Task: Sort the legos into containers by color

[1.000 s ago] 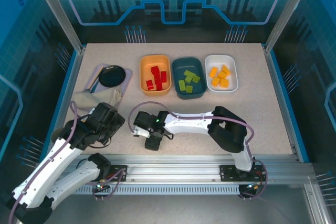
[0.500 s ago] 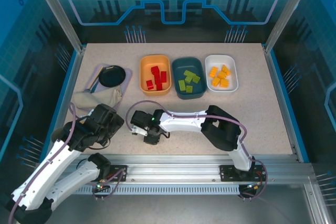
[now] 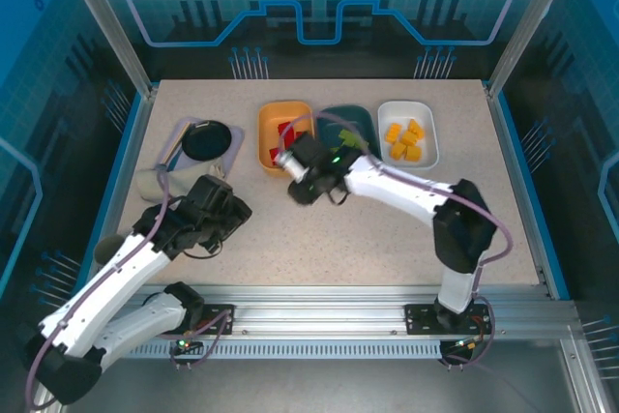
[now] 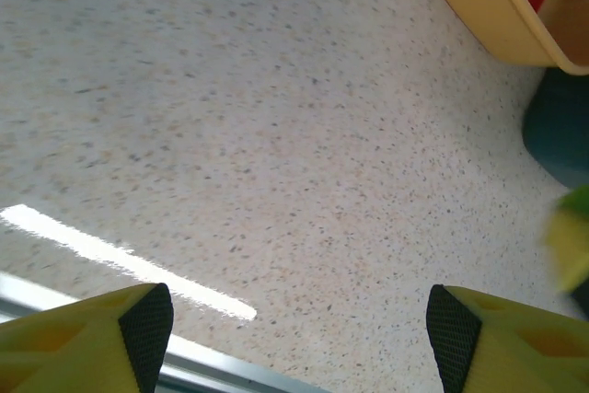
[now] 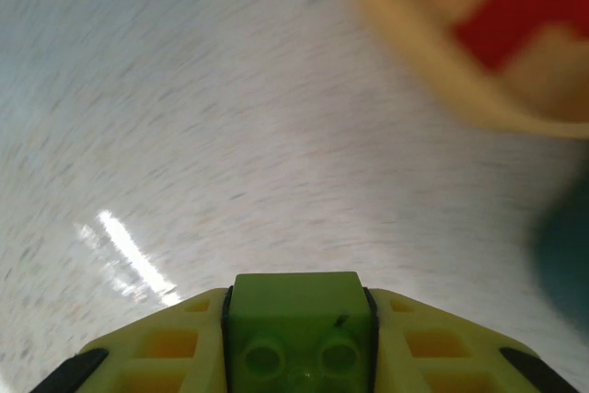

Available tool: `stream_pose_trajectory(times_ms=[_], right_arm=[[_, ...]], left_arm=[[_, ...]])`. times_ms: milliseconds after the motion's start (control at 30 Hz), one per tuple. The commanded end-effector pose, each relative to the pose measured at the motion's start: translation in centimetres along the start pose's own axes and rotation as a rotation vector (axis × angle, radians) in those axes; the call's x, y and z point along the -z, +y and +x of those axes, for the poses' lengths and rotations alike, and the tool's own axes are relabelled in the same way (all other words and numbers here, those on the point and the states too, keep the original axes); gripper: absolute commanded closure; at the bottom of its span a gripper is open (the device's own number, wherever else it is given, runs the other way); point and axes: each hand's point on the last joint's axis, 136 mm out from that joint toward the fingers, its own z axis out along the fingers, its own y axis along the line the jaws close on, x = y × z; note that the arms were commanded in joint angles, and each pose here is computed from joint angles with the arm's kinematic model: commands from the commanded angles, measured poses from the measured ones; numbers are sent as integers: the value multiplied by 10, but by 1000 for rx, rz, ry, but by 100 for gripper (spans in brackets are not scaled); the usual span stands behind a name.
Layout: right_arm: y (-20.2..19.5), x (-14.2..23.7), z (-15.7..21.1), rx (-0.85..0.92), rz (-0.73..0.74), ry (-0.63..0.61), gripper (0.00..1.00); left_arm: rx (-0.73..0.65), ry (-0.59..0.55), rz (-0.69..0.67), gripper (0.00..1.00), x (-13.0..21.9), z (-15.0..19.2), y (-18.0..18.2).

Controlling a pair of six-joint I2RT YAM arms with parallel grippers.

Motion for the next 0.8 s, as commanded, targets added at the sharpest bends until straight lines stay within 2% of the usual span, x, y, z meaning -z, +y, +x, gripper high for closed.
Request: stream_pose_trajectory(times_ms=[0,167,333,500,567,600,767], right_arm=[[-54,9,-16,-266,16,-55,77],[-133,-6,-39,-518,88,-103,77],[-182,-38,-50,-651,128,-81,77],[-207,-66,-59,-686,123,-64,75],[-210,-72,-68,-680,90,-69,75],[-210,-89,-64,-678,77,-42,74],[-210,-111,-65,-674,41,3,71]], left_arm=[[-97,23,116,23,-3,-3,-48],[-164,28,123,23,-18,-10,-84],[-213,33,125,23,-28,-14,-110],[-239,33,117,24,-31,-16,-116],[-238,34,102,23,-32,-14,-111],[-234,34,97,23,-32,-14,-108],[-229,33,79,23,-30,-12,-97]])
